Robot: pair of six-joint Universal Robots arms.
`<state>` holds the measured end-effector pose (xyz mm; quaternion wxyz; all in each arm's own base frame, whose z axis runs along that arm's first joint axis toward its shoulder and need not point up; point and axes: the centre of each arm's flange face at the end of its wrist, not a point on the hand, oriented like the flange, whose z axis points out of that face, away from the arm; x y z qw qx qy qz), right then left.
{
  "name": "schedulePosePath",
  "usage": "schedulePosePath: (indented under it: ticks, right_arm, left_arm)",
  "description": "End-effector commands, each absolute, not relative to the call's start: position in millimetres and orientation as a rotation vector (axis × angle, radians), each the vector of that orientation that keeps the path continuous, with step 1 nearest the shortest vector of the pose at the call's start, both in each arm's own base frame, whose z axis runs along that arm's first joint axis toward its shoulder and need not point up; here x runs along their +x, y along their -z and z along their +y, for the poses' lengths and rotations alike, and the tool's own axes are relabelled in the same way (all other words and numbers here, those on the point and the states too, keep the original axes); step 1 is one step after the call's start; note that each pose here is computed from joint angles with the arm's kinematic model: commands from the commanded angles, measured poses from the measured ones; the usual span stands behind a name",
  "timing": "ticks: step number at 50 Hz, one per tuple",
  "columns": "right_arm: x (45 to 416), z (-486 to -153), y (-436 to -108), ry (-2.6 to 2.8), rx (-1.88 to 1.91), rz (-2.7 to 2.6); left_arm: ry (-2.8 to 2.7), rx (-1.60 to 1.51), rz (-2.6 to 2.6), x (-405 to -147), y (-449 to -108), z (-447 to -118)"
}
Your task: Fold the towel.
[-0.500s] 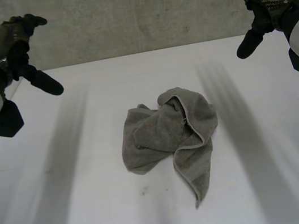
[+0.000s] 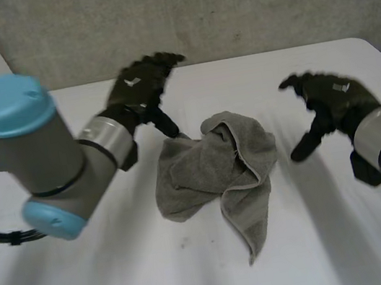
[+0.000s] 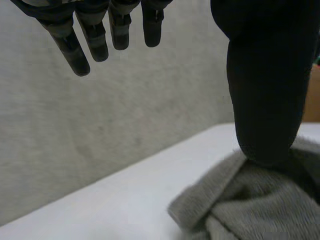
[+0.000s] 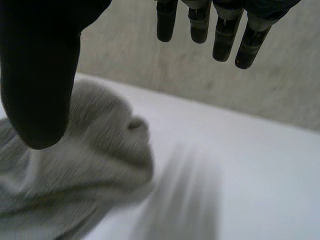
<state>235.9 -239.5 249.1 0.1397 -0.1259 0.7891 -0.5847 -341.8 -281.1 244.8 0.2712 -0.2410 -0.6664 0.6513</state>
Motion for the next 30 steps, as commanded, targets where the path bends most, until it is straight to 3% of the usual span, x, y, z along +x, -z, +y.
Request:
schedulePosePath:
  ticks: [1, 9, 17, 24, 30]
  right_arm:
    - [231.5, -226.3, -197.5, 1.481, -0.386, 2.38]
    - [230.3, -222.5, -172.6, 1.425, -0.392, 2.422]
    - [229.9, -224.0, -165.1, 1.405, -0.386, 2.443]
    - [231.6, -224.7, -160.8, 1.383, -0.369, 2.447]
    - [238.1, -231.1, -155.4, 1.359, -0.342, 2.443]
  left_arm:
    - [-1.66, -0.834, -1.779, -386.1, -182.3, -294.0]
    - [-1.623, -0.871, -1.772, -406.6, -152.3, -297.6]
    - [-1.672, -0.941, -1.708, -422.0, -156.4, -290.5]
    - [-1.771, -0.98, -1.696, -418.6, -174.2, -292.9]
    - [-1.892, -0.906, -1.842, -391.7, -194.6, -301.5]
